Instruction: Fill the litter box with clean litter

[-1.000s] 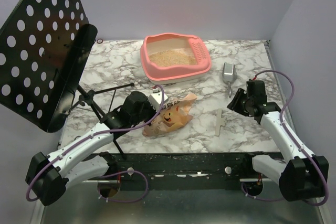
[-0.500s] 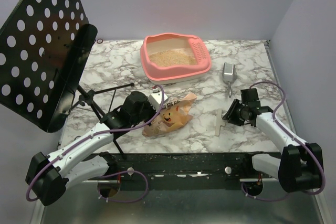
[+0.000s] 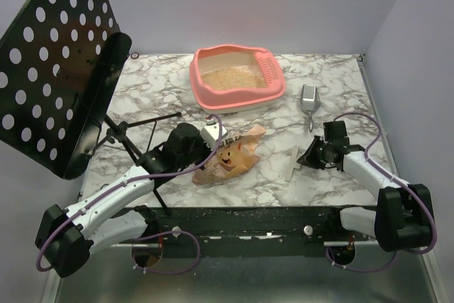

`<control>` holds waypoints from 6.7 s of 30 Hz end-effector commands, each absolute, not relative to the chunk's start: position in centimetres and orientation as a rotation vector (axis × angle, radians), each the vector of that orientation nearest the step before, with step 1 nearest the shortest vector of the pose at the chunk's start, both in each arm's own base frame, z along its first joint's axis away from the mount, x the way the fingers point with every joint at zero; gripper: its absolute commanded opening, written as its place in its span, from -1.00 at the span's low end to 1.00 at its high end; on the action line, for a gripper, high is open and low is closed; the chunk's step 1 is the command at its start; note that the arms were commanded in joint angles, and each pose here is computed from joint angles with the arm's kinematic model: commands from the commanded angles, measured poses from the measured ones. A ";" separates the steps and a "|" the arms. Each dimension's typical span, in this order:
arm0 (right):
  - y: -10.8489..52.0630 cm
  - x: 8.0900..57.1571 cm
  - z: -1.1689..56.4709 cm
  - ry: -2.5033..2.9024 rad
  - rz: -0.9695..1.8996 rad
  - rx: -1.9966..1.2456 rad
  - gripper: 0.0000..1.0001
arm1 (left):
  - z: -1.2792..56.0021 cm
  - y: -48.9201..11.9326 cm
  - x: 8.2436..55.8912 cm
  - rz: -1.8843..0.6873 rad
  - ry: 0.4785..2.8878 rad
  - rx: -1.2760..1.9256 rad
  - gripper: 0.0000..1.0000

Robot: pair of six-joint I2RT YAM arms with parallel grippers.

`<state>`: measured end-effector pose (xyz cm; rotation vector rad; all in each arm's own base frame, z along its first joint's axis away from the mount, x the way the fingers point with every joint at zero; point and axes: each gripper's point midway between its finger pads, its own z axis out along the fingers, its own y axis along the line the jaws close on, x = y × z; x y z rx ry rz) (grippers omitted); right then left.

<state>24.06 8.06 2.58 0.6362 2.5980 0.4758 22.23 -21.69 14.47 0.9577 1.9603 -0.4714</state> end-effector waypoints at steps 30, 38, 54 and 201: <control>7.8 25.1 15.0 2.136 0.550 0.306 -0.99 | 22.5 -33.1 24.3 -0.687 1.376 1.274 -1.00; 7.6 24.9 16.1 2.098 0.534 0.282 -0.99 | 21.7 -34.5 25.0 -0.687 1.358 1.296 -1.00; 6.1 25.6 20.9 1.984 0.450 0.281 -0.99 | 25.6 -31.4 26.5 -0.494 1.515 1.249 -0.10; 22.6 22.0 35.5 1.620 0.797 -0.697 -0.99 | 30.7 -27.0 21.8 -1.056 1.609 0.859 0.04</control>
